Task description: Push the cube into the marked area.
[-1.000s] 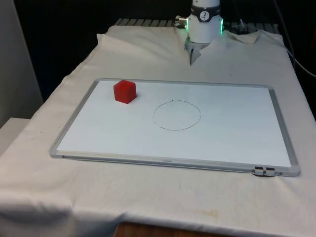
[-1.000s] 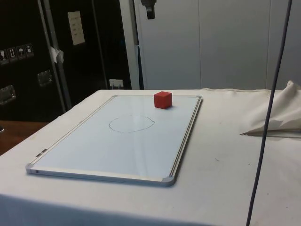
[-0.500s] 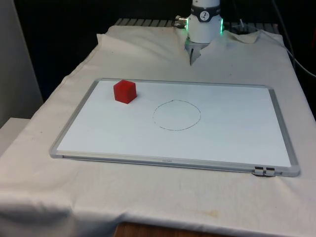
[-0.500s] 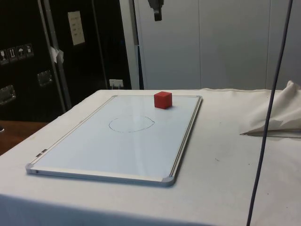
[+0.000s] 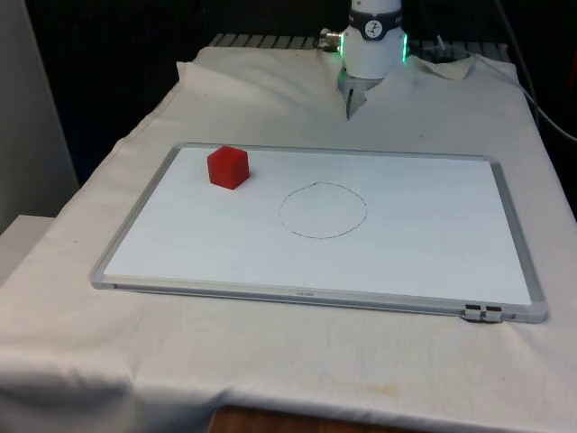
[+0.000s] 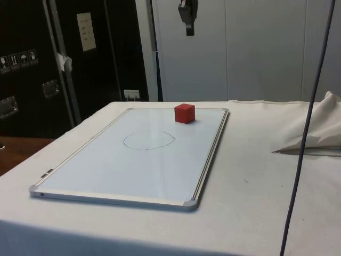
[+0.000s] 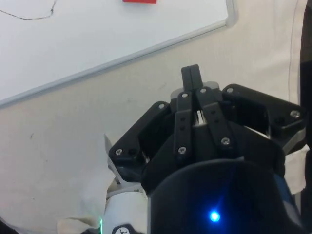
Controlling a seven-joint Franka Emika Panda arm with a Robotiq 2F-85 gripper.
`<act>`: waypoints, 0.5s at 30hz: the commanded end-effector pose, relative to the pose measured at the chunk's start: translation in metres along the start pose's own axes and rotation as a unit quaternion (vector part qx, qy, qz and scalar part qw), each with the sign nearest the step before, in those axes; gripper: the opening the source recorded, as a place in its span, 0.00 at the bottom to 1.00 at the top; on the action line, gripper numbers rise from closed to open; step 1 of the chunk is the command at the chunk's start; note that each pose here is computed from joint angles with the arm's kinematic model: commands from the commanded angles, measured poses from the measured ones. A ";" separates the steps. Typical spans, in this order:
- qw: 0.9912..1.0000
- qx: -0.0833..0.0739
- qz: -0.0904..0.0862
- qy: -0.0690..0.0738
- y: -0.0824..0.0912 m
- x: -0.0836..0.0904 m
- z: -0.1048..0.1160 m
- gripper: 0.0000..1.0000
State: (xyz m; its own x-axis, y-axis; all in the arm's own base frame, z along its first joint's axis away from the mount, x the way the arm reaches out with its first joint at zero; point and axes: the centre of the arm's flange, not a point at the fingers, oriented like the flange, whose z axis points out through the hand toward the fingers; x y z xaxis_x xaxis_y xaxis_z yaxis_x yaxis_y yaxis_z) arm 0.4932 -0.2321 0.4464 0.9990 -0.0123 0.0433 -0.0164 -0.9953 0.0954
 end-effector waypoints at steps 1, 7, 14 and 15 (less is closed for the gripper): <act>1.000 -0.003 0.003 0.003 0.002 -0.002 0.005 0.00; 1.000 -0.003 0.016 0.002 0.006 -0.008 0.026 0.00; 1.000 -0.005 0.031 -0.002 0.010 -0.012 0.047 0.00; 0.999 -0.006 0.039 0.001 0.012 -0.013 0.055 0.00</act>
State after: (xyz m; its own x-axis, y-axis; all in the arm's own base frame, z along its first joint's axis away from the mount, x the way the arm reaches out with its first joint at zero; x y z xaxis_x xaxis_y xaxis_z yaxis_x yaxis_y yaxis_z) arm 0.4831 -0.2471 0.3959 0.9957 -0.0805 0.0456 -0.0849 -0.9909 0.1041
